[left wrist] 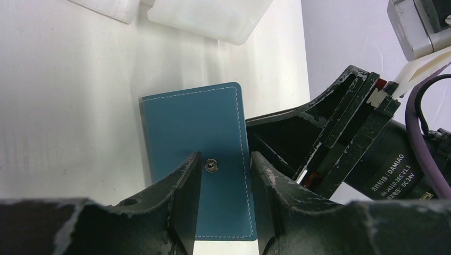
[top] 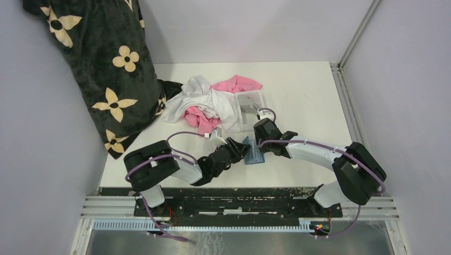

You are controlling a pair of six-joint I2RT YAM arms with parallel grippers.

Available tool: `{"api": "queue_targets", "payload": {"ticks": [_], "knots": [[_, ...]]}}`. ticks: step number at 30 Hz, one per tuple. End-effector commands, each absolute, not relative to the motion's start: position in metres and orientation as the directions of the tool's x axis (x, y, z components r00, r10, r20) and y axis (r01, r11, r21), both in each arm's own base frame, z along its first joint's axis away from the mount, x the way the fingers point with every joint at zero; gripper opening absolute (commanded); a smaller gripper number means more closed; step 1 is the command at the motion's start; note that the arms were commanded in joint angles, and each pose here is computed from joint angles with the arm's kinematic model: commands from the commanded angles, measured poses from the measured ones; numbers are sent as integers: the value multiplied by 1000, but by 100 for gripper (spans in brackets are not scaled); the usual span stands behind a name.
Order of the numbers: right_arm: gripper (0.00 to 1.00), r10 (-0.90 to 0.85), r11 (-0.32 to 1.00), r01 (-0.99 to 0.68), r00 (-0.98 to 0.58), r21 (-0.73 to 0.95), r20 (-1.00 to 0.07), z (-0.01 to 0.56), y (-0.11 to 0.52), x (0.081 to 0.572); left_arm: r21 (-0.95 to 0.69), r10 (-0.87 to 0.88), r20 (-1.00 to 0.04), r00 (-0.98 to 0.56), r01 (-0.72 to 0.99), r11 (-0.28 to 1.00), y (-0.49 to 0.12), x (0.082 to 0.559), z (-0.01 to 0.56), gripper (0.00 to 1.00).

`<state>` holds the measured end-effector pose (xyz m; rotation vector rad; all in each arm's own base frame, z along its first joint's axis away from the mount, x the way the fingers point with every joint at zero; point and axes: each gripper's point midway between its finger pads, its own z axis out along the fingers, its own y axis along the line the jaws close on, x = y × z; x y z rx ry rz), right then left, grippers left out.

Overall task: Put the credit cards into the card holder
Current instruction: Close the card holder at the center of the board.

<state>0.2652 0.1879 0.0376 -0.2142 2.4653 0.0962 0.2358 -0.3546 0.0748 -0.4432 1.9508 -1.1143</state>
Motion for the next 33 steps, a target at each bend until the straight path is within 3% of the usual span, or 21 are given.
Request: {"api": "queue_targets", "payload": {"ticks": [1,12,33], "knots": [[47,-122,986,-165,-731,0,-671,60,188,277,-823,-634,-516,-576,130,552,-357,240,81,46],[31,-114,989,-150,-716,-7,-689,73,181,275,-817,-614,-523,-592,140,560,-368,242,78,46],[31,-84,987,-156,-714,41,-695,78,187,273,-780,-546,-548,-634,150,608,-382,237,64,49]]}}
